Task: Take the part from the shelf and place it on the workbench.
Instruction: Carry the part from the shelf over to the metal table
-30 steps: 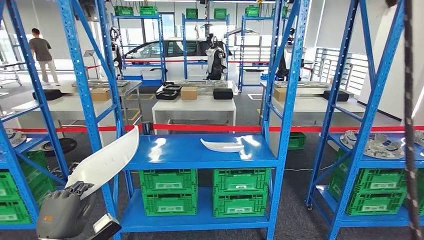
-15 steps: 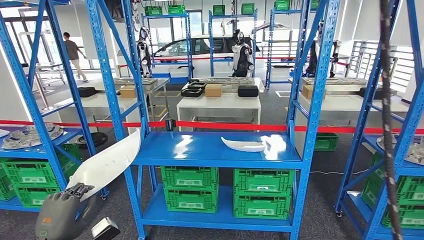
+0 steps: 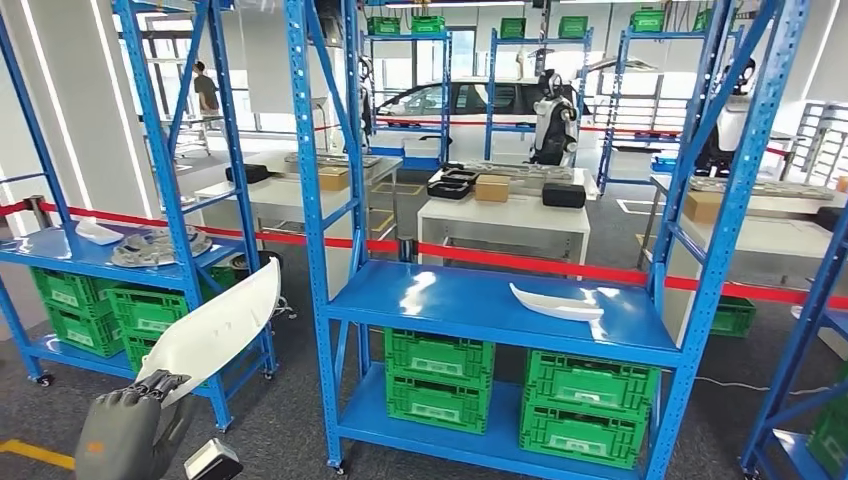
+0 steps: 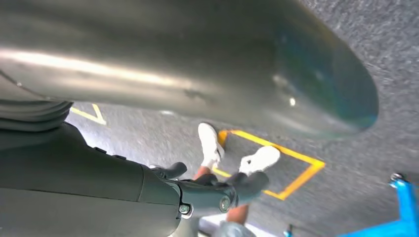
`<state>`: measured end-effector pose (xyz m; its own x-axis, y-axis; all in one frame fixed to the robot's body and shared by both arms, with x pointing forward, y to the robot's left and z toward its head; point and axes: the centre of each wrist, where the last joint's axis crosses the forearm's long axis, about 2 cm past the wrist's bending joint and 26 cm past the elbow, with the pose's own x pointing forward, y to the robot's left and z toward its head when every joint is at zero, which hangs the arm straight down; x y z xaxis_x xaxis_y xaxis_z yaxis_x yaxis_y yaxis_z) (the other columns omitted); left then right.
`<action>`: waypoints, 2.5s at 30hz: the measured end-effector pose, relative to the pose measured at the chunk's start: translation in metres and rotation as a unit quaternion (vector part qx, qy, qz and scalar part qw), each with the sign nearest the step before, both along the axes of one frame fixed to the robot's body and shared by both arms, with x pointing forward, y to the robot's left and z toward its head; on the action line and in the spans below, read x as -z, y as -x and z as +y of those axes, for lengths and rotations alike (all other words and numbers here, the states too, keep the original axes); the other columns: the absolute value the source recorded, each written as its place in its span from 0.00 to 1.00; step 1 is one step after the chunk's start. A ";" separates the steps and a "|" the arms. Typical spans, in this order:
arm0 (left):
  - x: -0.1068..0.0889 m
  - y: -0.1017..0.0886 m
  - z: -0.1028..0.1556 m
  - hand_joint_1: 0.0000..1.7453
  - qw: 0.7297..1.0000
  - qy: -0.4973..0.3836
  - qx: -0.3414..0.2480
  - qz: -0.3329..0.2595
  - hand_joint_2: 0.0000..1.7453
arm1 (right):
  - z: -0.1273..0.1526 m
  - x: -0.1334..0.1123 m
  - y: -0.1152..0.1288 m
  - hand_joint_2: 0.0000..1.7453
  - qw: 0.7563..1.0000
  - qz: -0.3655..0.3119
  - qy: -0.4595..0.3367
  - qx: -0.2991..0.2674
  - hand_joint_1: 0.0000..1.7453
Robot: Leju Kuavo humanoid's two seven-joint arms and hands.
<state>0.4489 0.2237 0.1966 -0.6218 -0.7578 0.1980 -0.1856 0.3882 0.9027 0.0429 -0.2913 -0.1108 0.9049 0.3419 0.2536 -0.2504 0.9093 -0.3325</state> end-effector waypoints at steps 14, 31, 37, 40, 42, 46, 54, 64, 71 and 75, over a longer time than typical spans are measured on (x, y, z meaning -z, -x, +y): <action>-0.001 -0.002 0.015 1.00 1.000 0.002 -0.023 0.003 1.00 | -0.007 0.000 0.000 0.00 1.000 -0.015 0.008 0.008 0.00; -0.010 -0.003 0.022 1.00 1.000 0.000 -0.025 -0.013 1.00 | -0.006 0.000 0.000 0.00 0.999 -0.016 -0.002 0.029 0.00; 0.000 0.002 0.022 1.00 1.000 -0.007 -0.025 -0.002 1.00 | -0.007 0.000 0.002 0.00 1.000 -0.010 -0.001 0.026 0.00; -0.005 -0.001 0.021 1.00 1.000 -0.007 -0.024 -0.006 1.00 | -0.008 0.000 0.002 0.00 1.000 -0.006 0.004 0.030 0.00; -0.007 -0.002 0.021 1.00 1.000 -0.007 -0.023 -0.006 1.00 | -0.009 0.000 0.001 0.00 0.999 -0.005 0.006 0.033 0.00; -0.010 -0.003 0.023 1.00 1.000 -0.008 -0.025 -0.008 1.00 | -0.009 0.000 0.000 0.00 0.999 -0.007 0.007 0.035 0.00; -0.002 0.000 0.024 1.00 1.000 -0.007 -0.022 -0.008 1.00 | -0.009 0.000 0.002 0.00 0.999 -0.009 0.007 0.031 0.00; -0.003 0.000 0.020 1.00 1.000 -0.001 -0.021 -0.010 1.00 | -0.009 0.000 0.003 0.00 1.000 -0.011 0.005 0.029 0.00; -0.003 0.000 0.019 1.00 1.000 -0.001 -0.018 -0.007 1.00 | -0.009 0.000 0.004 0.00 1.000 -0.005 0.005 0.030 0.00; -0.003 0.000 0.023 1.00 1.000 -0.005 -0.020 -0.006 1.00 | -0.009 0.000 0.003 0.00 0.999 -0.005 0.006 0.032 0.00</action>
